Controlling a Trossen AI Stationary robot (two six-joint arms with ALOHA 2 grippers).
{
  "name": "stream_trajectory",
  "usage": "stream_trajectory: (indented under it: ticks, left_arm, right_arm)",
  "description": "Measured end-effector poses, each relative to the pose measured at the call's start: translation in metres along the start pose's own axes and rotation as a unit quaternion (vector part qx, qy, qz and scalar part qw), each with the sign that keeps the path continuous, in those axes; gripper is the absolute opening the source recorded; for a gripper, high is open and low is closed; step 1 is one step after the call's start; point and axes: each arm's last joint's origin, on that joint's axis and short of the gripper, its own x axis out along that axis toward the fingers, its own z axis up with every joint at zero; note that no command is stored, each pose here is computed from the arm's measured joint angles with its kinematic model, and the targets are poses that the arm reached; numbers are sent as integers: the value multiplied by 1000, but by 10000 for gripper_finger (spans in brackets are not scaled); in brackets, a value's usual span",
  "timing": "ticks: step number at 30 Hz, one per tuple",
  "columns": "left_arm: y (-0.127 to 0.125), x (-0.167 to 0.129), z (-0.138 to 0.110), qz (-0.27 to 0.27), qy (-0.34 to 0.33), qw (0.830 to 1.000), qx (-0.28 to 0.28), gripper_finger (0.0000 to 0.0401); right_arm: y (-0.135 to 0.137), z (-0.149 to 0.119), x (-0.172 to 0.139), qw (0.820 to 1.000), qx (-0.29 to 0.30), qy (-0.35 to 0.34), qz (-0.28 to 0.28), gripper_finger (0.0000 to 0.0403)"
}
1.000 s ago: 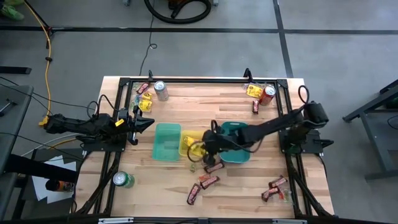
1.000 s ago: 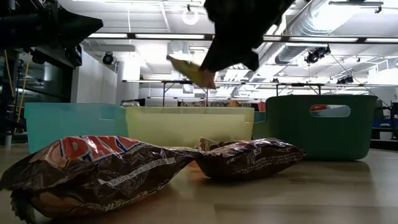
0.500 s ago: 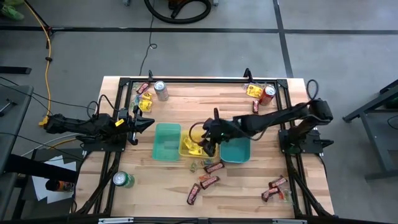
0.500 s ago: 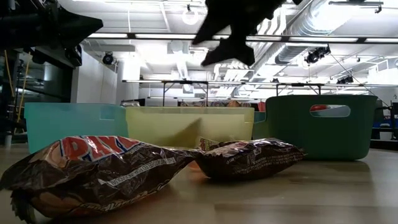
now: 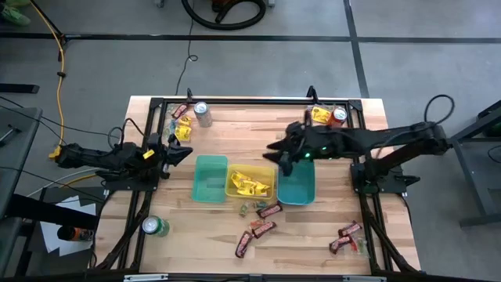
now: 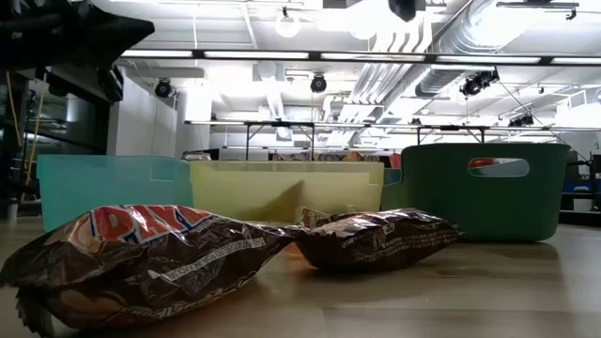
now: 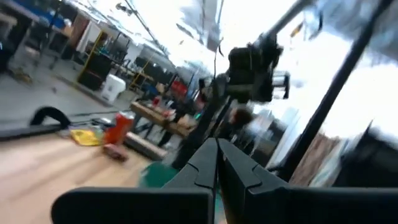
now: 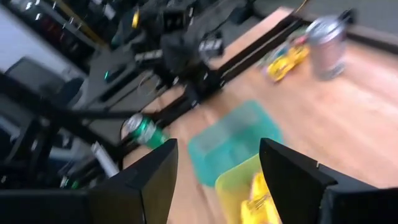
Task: Sort candy
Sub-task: Put the yellow candy into the yellow bin
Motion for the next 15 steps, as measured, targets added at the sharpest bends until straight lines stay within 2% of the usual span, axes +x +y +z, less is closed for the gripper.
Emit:
stream_trajectory:
  ticks: [2,4,7,10,13,15]
  left_arm:
    - [-1,0,4,8,-30,998,-47,1]
    - [-3,2,11,26,-54,996,-62,3]
    - [-10,10,27,63,-51,995,-52,21]
    - [-15,24,43,152,7,988,-11,56]
    - [-17,39,63,264,78,960,41,98]
    - [-12,47,74,346,134,926,72,125]
  right_arm:
    - [-3,3,-9,1000,-1,-12,-22,218]
    - [-5,5,-16,999,-6,-25,-48,218]
    - [-9,5,-19,995,-18,-38,-87,218]
    - [-14,8,-18,992,-19,-52,-113,218]
    - [-24,13,-14,989,-13,-55,-134,217]
    - [-33,18,-13,989,-8,-51,-141,217]
